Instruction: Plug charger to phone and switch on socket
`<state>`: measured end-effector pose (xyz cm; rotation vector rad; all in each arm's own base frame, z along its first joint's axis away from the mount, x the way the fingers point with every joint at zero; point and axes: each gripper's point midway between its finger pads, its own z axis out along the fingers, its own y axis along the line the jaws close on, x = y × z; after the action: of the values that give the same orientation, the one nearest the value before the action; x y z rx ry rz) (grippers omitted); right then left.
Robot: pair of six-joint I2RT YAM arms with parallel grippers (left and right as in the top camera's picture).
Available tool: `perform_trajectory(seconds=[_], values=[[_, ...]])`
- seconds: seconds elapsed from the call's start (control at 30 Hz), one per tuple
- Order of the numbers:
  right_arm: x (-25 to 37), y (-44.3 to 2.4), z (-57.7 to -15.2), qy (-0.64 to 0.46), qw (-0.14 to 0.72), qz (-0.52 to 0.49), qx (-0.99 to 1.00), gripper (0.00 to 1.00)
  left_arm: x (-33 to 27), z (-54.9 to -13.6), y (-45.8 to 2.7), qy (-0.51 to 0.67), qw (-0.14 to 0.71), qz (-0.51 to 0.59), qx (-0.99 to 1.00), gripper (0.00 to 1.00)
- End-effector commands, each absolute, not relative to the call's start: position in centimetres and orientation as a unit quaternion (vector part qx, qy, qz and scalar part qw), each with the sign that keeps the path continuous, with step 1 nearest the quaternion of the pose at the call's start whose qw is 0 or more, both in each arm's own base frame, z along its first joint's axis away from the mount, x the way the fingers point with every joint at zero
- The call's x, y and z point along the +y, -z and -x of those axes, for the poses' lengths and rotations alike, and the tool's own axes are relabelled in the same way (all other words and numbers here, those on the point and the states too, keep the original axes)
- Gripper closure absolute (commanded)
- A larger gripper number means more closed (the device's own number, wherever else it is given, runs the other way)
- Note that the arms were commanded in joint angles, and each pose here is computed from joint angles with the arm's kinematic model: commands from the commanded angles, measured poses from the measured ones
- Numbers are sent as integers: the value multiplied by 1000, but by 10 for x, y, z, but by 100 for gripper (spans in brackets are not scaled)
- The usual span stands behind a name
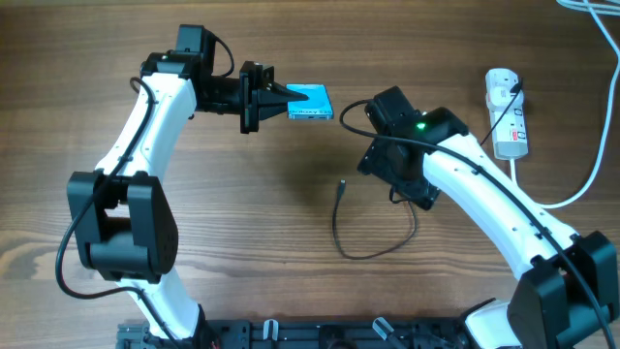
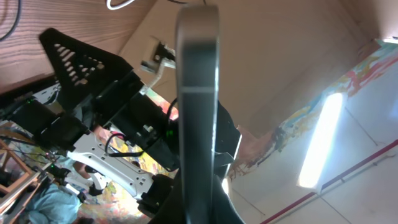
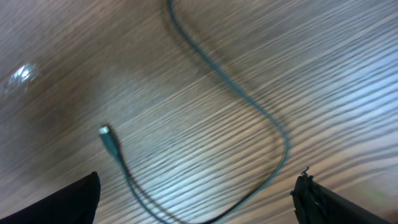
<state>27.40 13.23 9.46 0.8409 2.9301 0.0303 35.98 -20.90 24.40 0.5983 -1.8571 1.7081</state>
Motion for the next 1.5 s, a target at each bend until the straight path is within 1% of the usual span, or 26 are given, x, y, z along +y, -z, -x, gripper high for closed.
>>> perform_trajectory(seconds=[0.0, 0.3, 1.17, 1.47], values=[[143, -82, -268, -33, 22, -279, 959, 0, -210, -353, -263, -654, 262, -196, -682, 96], [147, -73, -275, -44, 34, -280, 958, 0, -210, -355, -257, -642, 255, -202, -694, 96], [158, -72, -281, -66, 43, -271, 959, 0, -210, -355, -257, -641, 258, -205, -693, 96], [154, -39, -271, -67, 43, -269, 960, 0, -209, -356, -252, -633, 252, -210, -701, 96]])
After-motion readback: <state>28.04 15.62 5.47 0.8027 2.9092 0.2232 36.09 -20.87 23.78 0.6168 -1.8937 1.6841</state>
